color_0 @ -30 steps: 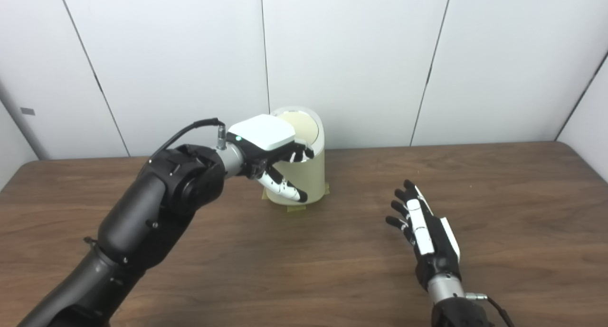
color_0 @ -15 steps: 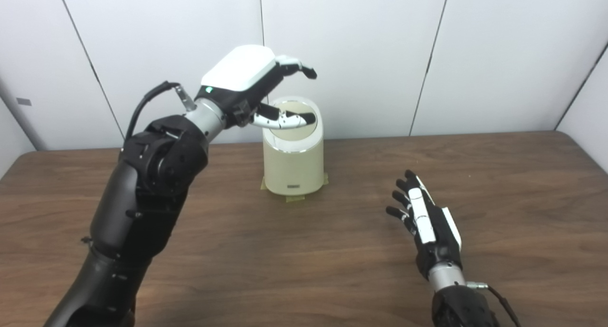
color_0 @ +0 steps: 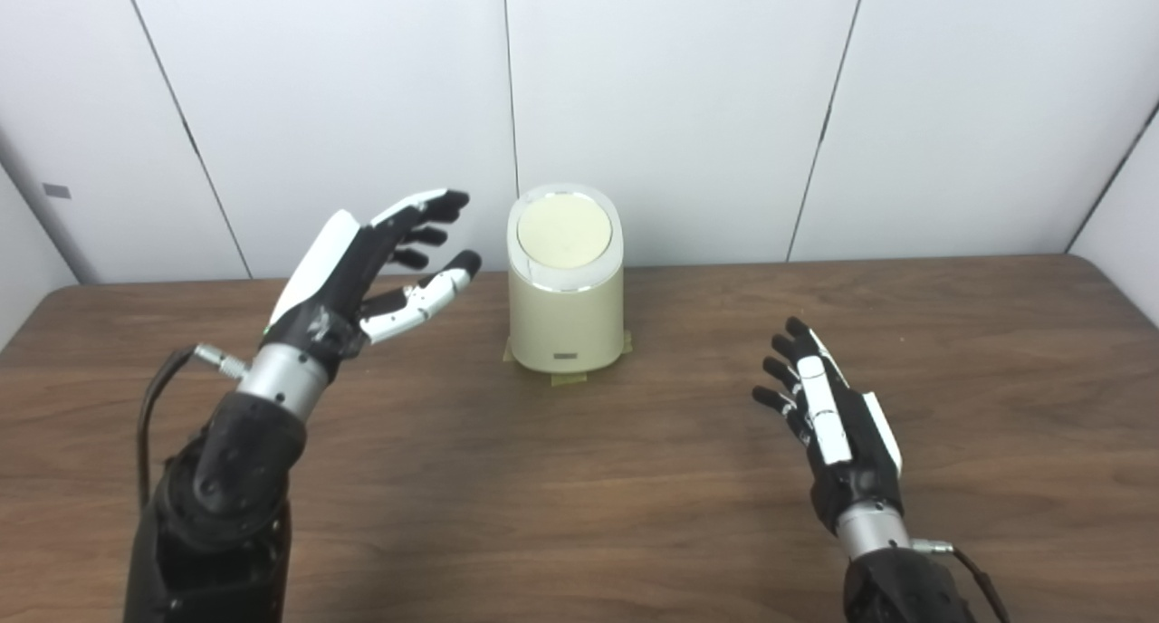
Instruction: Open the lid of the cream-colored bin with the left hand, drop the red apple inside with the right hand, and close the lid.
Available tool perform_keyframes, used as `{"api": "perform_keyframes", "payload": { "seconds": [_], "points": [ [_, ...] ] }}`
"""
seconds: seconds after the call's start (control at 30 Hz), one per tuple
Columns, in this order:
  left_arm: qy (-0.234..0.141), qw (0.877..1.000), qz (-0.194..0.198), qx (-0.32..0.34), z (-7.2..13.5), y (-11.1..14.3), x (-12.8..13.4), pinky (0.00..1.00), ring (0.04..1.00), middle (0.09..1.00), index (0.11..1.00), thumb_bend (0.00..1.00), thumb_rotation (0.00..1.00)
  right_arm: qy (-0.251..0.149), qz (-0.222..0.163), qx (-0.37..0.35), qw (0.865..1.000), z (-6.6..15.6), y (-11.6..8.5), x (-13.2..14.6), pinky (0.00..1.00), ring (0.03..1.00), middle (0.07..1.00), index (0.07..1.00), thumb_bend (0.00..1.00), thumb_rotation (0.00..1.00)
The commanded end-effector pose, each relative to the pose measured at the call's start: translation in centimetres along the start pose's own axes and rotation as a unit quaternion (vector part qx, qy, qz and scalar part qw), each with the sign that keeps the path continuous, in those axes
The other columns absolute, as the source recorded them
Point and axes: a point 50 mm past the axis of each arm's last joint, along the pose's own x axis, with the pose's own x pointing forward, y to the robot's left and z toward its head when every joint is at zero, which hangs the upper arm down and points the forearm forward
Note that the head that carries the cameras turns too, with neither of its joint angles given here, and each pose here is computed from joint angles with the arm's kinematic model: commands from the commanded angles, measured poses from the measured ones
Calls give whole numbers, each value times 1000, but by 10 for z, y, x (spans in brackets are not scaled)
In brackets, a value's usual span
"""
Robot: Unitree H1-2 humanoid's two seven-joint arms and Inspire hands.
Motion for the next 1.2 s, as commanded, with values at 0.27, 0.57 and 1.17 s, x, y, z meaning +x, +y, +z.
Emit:
{"api": "perform_keyframes", "payload": {
  "seconds": [0.27, 0.57, 1.17],
  "points": [
    [3, 988, 67, -138, -22, -3, -39, 947, 948, 952, 972, 400, 977, -67, 14, -9, 998, 20, -3, 4, 878, 957, 944, 935, 581, 934],
    [30, 971, 115, -209, -54, -15, -72, 987, 973, 977, 986, 443, 1000, -75, 25, -14, 997, 19, -13, 9, 965, 1000, 981, 961, 599, 971],
    [45, 962, 127, -237, -73, -24, -71, 1000, 1000, 1000, 1000, 410, 1000, -73, 44, -20, 996, 7, -21, 24, 1000, 1000, 999, 970, 551, 1000]
  ]
}}
